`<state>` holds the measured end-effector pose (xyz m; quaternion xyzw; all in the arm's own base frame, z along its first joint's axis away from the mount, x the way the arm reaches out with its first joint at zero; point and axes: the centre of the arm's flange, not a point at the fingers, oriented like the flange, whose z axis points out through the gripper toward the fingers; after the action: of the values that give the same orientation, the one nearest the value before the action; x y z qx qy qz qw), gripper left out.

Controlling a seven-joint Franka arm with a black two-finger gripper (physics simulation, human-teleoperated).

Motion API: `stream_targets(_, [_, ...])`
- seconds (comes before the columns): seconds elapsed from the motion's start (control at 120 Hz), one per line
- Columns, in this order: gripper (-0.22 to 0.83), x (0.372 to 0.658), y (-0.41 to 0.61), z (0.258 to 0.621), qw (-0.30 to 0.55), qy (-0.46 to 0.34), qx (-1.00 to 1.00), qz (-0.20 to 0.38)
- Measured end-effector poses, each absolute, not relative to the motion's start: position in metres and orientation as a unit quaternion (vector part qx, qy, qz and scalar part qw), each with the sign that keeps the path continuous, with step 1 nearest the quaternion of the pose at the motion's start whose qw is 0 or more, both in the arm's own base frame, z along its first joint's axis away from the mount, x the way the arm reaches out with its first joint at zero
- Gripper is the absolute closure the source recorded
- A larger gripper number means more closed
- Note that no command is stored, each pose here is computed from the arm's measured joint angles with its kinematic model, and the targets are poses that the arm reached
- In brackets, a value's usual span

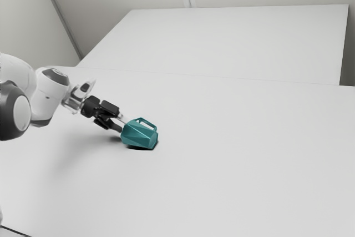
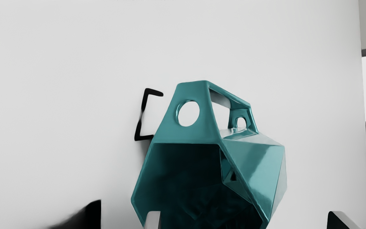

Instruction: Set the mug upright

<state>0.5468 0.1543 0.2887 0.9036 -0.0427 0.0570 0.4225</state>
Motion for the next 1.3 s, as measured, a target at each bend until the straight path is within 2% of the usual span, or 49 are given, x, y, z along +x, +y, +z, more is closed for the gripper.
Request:
stream_targets(0.3, [0.05,0.555,0.137,0.278,0.436,-0.065,0.895,0.064])
stream_targets(0.433, [0.09,0.558,0.128,0.276,0.443,-0.074,0.891,0.067])
stream_targets(0.508, [0.16,0.559,0.125,0.275,0.444,-0.077,0.890,0.069])
stream_targets(0.742, [0.46,0.559,0.122,0.272,0.449,-0.079,0.887,0.072])
stream_targets(0.842, [0.56,0.560,0.119,0.273,0.452,-0.082,0.885,0.074])
stream_targets(1.3, [0.74,0.565,0.107,0.286,0.468,-0.091,0.874,0.093])
